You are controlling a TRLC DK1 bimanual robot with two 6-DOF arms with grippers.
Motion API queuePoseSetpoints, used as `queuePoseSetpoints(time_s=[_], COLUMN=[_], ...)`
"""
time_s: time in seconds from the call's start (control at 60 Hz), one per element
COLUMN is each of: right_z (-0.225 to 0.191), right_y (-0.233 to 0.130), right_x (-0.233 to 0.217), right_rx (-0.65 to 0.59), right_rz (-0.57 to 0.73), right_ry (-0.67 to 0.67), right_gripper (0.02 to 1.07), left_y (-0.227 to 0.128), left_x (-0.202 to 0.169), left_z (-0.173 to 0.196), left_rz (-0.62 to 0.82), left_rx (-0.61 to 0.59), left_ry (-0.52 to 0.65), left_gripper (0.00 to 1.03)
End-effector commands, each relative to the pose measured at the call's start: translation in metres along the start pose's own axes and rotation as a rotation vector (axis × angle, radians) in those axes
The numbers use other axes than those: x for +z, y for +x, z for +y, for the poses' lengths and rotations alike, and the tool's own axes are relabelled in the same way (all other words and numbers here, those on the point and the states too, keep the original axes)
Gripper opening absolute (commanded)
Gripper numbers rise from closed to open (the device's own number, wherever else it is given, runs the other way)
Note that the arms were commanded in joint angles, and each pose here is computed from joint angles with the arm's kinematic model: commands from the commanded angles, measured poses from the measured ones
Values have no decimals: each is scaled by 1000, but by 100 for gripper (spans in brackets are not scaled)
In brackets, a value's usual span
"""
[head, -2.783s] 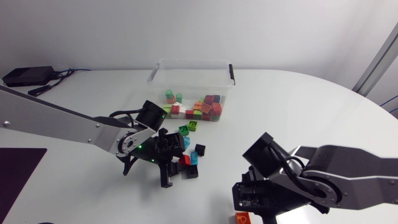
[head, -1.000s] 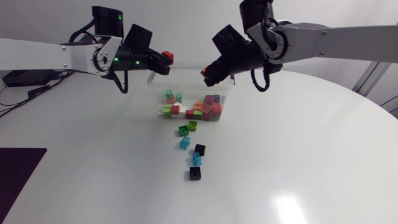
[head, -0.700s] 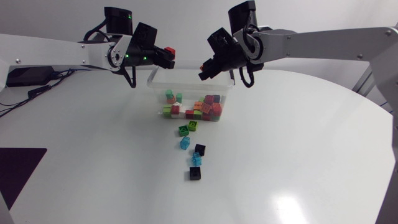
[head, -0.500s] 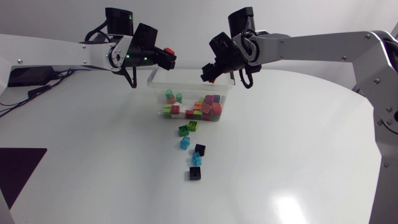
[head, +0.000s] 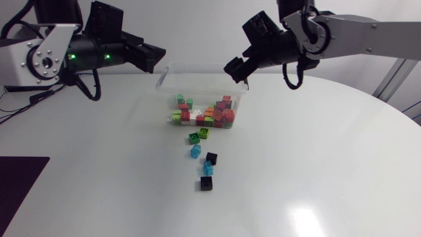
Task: Place the duplo bricks in the container
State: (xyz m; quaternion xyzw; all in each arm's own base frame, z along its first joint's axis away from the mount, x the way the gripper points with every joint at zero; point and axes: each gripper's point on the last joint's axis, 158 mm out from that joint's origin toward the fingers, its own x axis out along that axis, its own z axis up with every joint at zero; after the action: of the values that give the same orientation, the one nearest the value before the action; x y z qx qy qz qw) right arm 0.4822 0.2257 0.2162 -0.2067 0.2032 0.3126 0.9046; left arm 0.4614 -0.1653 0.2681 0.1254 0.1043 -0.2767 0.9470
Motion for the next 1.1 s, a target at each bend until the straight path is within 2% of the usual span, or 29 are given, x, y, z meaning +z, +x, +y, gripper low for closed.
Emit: queuePoseSetpoints(time_s=[0.0,0.133,0.233,0.55,0.8,0.85,1.083], right_z=[19,47,67,113,134,136,149], right_y=[-12,-31,-38,-27,-6,-1,20], right_x=[-25,-55,-82,-147,-173,-177,-196], right_rx=[43,106,155,282,341,348,388], right_rz=[43,84,127,247,312,324,376], right_ry=[-29,-58,-77,-112,-127,-128,-139], right_gripper=[101,101,101,101,101,101,100], left_y=[-12,-21,-20,10,29,34,49], left_x=[-26,-59,-98,-195,-233,-240,-253], left_z=[-30,-61,-80,-119,-144,-147,-163], left_rz=[62,145,238,475,577,605,645], left_rx=[-63,-131,-179,-299,-354,-366,-380], left_ry=[31,40,28,0,0,-5,7], left_gripper=[92,92,92,91,91,88,85])
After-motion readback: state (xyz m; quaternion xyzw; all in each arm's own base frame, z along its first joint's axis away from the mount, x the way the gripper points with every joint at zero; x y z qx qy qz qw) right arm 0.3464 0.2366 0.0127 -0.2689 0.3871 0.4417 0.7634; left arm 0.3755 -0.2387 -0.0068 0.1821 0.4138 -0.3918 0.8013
